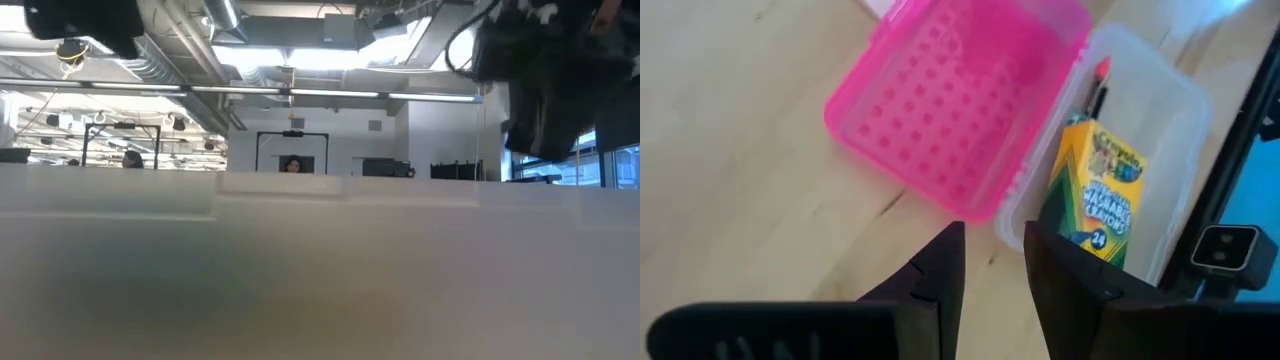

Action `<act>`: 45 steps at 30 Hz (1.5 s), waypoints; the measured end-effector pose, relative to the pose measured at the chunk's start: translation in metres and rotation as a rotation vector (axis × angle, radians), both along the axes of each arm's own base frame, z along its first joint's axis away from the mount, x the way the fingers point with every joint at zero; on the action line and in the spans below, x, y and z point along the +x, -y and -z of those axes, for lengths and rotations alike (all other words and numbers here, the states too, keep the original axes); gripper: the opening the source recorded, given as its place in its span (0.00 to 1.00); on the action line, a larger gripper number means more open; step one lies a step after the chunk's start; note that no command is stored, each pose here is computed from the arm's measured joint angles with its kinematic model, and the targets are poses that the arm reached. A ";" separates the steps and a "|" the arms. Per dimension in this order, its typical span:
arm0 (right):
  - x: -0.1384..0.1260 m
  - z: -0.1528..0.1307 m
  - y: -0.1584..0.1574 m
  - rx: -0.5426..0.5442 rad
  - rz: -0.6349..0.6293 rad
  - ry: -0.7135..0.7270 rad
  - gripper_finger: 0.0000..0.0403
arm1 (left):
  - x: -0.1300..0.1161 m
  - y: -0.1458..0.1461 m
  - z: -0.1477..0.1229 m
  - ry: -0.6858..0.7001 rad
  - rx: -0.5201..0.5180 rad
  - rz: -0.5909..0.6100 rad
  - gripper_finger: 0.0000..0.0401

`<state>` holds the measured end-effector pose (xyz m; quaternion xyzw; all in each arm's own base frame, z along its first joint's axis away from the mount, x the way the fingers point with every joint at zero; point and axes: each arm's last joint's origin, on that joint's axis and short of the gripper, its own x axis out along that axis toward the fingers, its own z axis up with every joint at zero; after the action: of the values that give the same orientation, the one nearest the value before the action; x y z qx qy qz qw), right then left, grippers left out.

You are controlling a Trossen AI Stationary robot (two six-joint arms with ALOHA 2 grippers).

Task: Pack school essentials
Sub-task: Put the blue pen into the pink supply box

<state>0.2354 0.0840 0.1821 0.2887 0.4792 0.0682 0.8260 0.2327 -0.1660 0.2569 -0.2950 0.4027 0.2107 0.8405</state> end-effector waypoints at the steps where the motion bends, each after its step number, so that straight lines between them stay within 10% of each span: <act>1: 0.003 0.005 -0.002 -0.002 -0.002 -0.007 0.00 | -0.001 0.001 0.001 -0.002 -0.002 -0.005 0.25; 16: 0.032 0.059 -0.007 -0.026 0.048 -0.064 0.01 | -0.005 0.004 0.005 0.002 -0.016 -0.027 0.25; 45: 0.056 0.044 0.019 -0.017 0.077 0.197 0.01 | -0.006 0.004 0.005 0.000 -0.014 -0.027 0.25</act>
<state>0.2912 0.0647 0.1385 0.2919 0.3849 0.0605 0.8735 0.2271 -0.1702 0.2515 -0.3061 0.4004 0.2191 0.8355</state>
